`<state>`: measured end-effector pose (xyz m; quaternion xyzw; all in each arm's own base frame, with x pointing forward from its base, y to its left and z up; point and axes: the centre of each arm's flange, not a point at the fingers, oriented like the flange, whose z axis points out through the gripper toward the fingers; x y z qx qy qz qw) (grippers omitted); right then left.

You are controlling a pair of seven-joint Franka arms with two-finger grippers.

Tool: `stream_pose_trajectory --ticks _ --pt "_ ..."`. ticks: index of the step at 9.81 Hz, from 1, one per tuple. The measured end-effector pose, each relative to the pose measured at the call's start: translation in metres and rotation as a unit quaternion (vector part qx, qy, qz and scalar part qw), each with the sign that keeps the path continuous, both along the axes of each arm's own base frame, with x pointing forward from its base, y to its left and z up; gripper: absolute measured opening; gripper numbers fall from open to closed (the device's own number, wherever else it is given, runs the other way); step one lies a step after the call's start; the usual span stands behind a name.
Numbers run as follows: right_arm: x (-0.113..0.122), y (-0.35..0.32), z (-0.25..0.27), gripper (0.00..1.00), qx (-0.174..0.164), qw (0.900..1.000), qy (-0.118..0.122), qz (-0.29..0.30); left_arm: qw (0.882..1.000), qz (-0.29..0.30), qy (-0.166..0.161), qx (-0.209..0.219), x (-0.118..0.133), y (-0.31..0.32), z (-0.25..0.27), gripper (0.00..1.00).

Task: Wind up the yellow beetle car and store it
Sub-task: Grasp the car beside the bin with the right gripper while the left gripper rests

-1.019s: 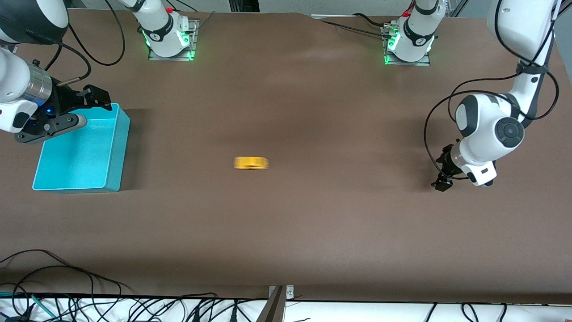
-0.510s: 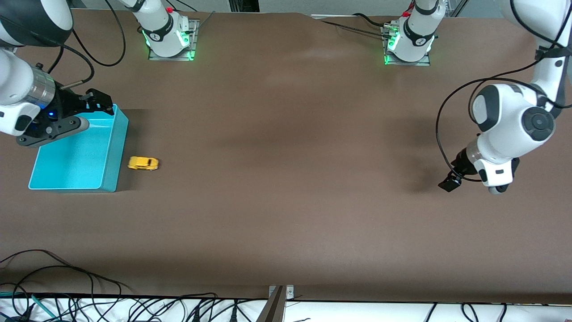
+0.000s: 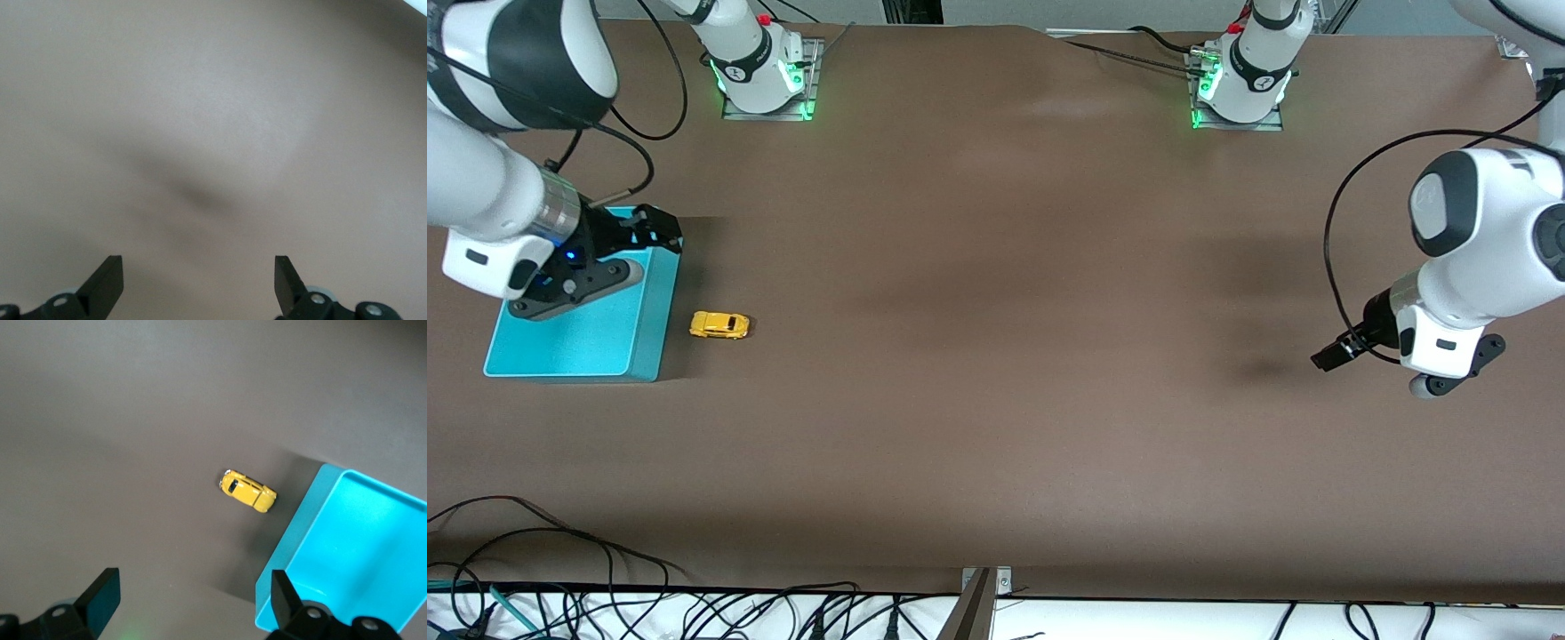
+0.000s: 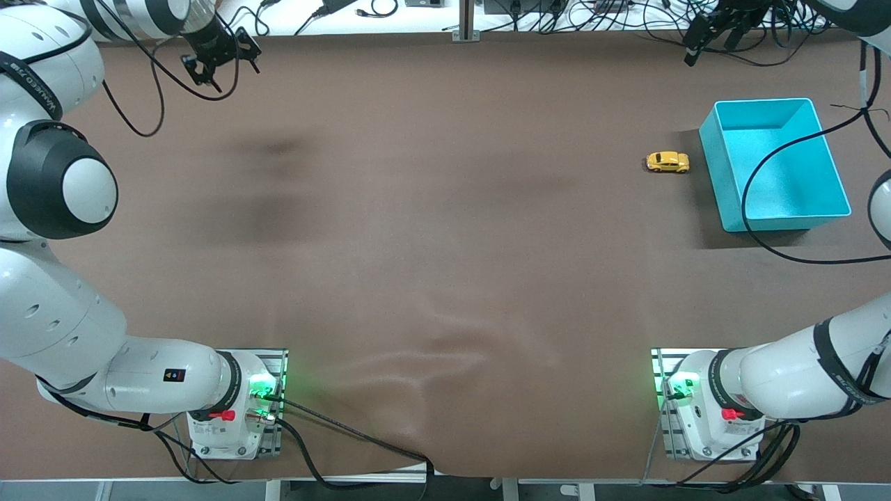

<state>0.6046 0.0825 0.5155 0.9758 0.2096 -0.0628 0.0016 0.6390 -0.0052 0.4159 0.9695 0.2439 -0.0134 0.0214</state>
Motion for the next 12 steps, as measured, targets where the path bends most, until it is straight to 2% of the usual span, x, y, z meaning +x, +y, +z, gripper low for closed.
stream_pose_trajectory --ticks 2,3,4,5,7,9,10,12 --pt "0.014 0.008 -0.03 1.0 0.011 0.998 -0.015 0.057 0.998 -0.062 0.004 -0.003 0.001 -0.002 0.03 1.0" --pt "0.018 0.002 -0.06 1.0 0.022 0.993 -0.024 0.118 0.996 -0.094 0.002 -0.004 0.001 -0.002 0.04 1.0" --pt "0.019 -0.014 -0.09 1.0 0.029 0.982 -0.03 0.182 0.994 -0.113 -0.001 -0.005 0.0 -0.003 0.048 1.0" --pt "0.019 -0.034 -0.118 1.0 0.036 0.968 -0.029 0.246 0.992 -0.124 -0.004 -0.005 -0.002 -0.004 0.058 1.0" --pt "0.018 -0.064 -0.162 1.0 0.05 0.94 -0.014 0.337 0.988 -0.153 -0.008 -0.007 -0.009 -0.007 0.08 1.0" --pt "0.021 -0.066 -0.203 1.0 0.058 0.922 -0.007 0.384 0.981 -0.194 -0.001 -0.009 -0.013 -0.003 0.099 1.0" --pt "0.02 -0.063 -0.235 1.0 0.056 0.911 -0.019 0.408 0.978 -0.208 -0.001 -0.009 -0.014 -0.001 0.109 1.0" --pt "0.006 -0.062 -0.289 1.0 0.049 0.897 -0.041 0.438 0.976 -0.219 -0.002 -0.009 -0.015 0.002 0.113 1.0"
